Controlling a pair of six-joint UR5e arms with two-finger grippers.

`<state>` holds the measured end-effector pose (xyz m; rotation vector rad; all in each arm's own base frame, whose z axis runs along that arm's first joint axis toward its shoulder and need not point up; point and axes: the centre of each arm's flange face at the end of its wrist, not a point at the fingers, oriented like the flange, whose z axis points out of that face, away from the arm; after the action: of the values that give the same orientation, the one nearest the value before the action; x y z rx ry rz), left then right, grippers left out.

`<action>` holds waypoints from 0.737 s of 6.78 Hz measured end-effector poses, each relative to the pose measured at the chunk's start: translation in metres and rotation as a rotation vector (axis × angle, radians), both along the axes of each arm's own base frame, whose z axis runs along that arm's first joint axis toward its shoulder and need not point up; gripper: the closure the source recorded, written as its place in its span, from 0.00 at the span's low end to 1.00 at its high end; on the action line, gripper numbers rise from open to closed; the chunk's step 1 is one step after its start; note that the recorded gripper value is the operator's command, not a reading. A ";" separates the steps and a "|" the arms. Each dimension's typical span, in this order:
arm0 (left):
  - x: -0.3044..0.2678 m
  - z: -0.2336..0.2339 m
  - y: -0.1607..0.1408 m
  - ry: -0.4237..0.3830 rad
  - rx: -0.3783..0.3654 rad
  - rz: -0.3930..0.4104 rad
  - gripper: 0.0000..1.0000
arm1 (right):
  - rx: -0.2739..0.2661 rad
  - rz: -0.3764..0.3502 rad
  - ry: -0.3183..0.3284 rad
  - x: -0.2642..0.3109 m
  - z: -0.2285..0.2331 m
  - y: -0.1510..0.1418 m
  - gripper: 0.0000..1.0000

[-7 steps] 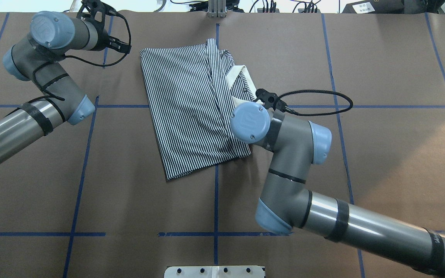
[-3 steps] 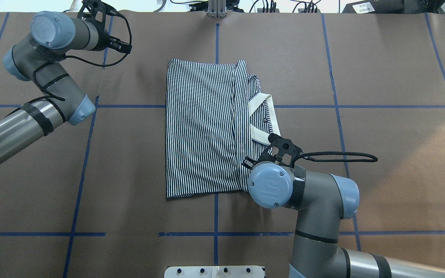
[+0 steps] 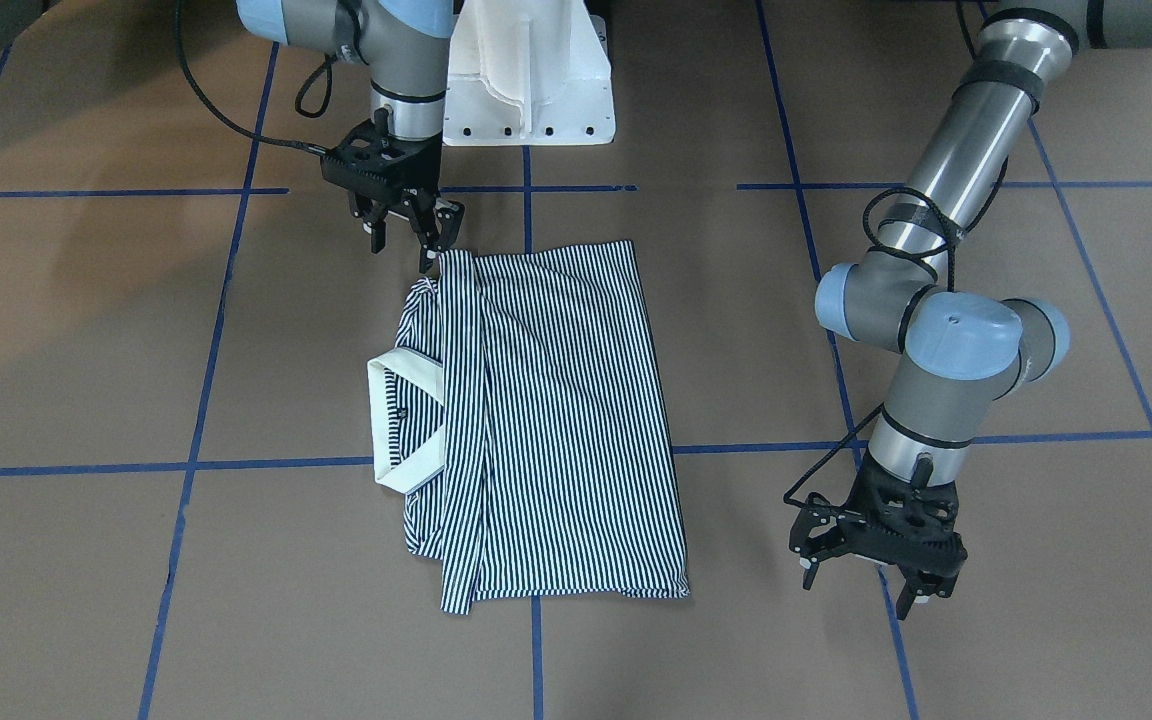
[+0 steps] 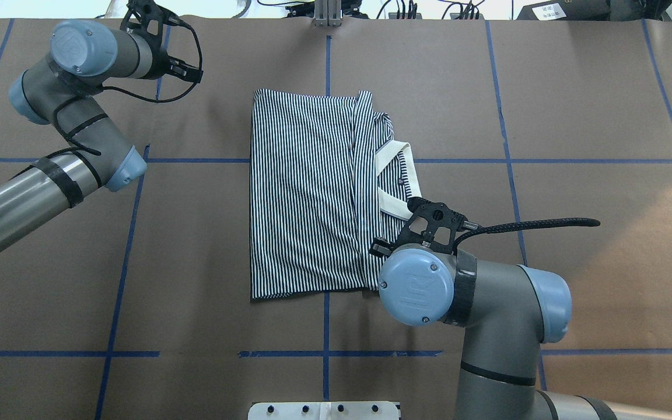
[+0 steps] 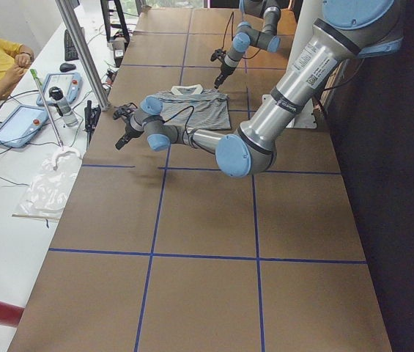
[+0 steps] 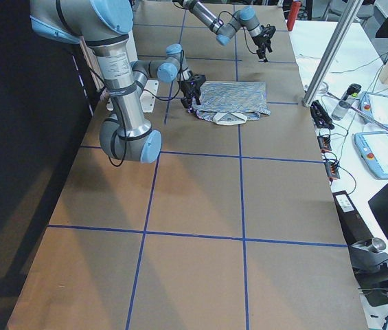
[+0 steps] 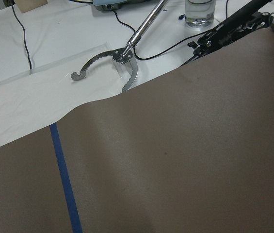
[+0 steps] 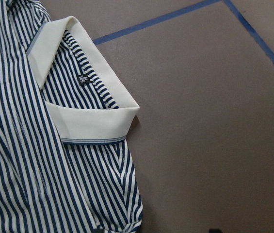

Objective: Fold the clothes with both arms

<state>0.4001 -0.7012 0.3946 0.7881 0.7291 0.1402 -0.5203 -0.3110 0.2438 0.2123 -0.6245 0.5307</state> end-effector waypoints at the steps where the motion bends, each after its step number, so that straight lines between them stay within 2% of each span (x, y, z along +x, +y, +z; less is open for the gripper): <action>1: 0.002 0.000 0.002 0.005 -0.003 0.001 0.00 | 0.049 -0.076 0.030 -0.003 -0.008 0.003 0.00; 2: 0.002 0.001 0.003 0.006 -0.005 0.001 0.00 | 0.095 -0.142 0.044 -0.019 -0.012 0.002 0.10; 4: 0.001 0.000 0.004 0.009 -0.005 0.002 0.00 | 0.153 -0.236 0.089 -0.067 -0.025 -0.007 0.35; 5: 0.001 0.001 0.006 0.013 -0.008 0.011 0.00 | 0.193 -0.309 0.127 -0.081 -0.027 -0.008 0.37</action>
<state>0.4014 -0.6956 0.3959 0.7778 0.7461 0.1417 -0.6011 -0.3193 0.2170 0.3223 -0.5710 0.1574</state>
